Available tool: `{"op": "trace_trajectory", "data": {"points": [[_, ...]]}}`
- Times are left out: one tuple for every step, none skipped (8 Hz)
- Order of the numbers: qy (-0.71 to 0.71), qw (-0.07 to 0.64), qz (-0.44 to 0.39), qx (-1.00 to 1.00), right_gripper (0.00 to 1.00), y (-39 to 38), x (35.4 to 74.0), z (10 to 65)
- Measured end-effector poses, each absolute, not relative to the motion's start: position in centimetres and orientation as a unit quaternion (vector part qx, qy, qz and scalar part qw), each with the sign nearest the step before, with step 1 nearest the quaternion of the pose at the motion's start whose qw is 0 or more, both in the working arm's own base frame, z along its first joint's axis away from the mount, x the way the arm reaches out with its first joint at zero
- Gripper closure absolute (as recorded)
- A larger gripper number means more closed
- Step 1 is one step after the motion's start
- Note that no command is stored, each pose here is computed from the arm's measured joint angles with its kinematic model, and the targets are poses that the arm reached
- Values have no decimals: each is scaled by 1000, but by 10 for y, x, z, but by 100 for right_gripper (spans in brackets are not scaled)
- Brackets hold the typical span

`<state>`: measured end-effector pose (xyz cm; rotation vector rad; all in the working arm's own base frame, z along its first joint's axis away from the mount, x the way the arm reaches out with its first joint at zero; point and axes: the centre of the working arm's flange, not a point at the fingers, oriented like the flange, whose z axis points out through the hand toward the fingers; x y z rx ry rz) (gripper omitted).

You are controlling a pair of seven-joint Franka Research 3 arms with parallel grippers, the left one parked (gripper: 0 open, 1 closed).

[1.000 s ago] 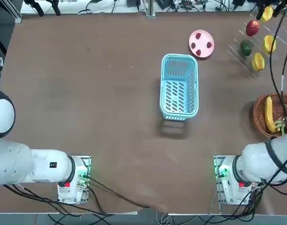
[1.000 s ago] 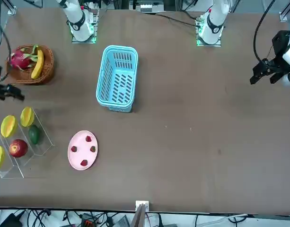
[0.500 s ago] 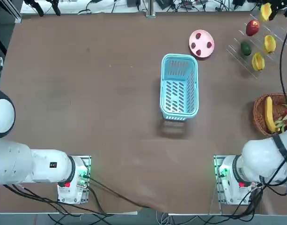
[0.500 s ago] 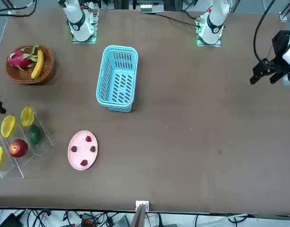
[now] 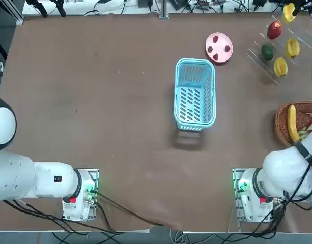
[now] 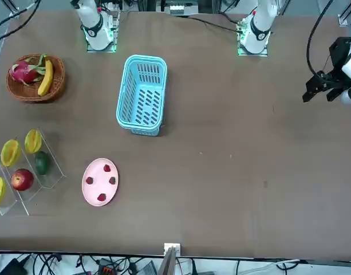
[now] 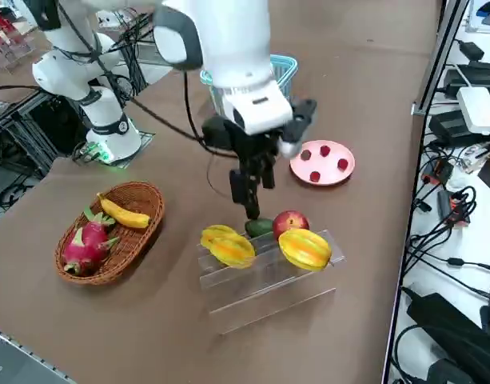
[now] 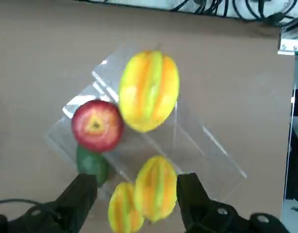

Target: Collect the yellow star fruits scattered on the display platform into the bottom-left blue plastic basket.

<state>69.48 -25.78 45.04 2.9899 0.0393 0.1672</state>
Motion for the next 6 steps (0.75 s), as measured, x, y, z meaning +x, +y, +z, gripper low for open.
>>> {"op": "trace_trajectory", "data": {"points": [[9,76,64,995,0,-267,702,442],[5,78,73,994,0,-276,706,433],[3,81,81,993,0,-281,709,426],[3,83,90,992,0,-284,713,420],[1,81,97,992,0,-287,716,412],[-4,75,103,992,0,-288,719,406]]}}
